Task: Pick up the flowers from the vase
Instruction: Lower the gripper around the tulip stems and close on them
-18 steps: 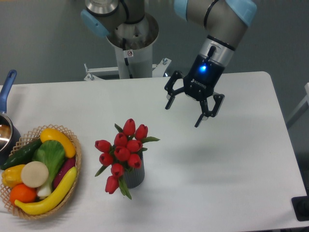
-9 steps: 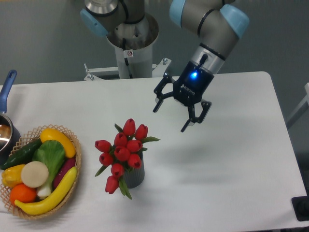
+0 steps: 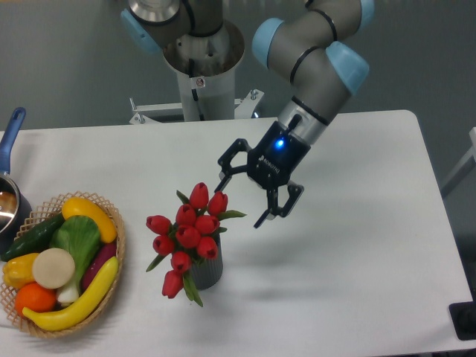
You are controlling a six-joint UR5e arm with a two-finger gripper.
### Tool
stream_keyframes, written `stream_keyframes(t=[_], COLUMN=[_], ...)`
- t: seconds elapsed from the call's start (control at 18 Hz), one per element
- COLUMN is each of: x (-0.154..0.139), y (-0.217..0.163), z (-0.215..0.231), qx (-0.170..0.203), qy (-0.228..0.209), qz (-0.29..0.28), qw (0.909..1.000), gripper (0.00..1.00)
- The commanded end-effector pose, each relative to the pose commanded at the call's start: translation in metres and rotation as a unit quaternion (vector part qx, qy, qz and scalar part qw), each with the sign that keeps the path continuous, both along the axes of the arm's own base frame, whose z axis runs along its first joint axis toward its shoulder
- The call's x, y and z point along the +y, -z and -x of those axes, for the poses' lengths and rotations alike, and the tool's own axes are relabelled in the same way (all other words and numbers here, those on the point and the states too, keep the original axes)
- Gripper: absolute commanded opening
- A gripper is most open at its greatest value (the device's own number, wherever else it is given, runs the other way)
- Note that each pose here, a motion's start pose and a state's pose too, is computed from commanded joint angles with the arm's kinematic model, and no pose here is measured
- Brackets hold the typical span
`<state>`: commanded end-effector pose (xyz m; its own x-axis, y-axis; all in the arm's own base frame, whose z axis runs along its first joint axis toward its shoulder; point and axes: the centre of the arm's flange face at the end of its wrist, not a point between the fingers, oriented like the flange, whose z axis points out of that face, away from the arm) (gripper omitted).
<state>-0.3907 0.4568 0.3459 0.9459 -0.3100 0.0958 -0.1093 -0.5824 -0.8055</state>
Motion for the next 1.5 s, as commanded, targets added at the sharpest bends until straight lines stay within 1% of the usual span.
stream_keyframes(t=[0.22, 0.33, 0.44, 0.89, 1.17, 1.22, 1.44, 1.5], x=[0.012, 0.013, 0.020, 0.034, 0.036, 0.036, 0.036, 0.036], y=[0.012, 0.015, 0.015, 0.022, 0.023, 0.024, 0.023, 0.022], z=[-0.005, -0.005, -0.014, -0.028, -0.029, -0.029, -0.029, -0.029], qx=[0.013, 0.014, 0.015, 0.012, 0.012, 0.011, 0.012, 0.012], qy=[0.012, 0.014, 0.024, 0.042, 0.044, 0.044, 0.044, 0.044], qz=[-0.004, -0.003, -0.004, -0.001, -0.001, -0.001, -0.001, -0.001], qw=[0.9998, 0.9998, 0.9996, 0.9991, 0.9990, 0.9990, 0.9990, 0.9990], gripper=[1.00, 1.00, 1.00, 1.00, 1.00, 0.99, 0.67, 0.62])
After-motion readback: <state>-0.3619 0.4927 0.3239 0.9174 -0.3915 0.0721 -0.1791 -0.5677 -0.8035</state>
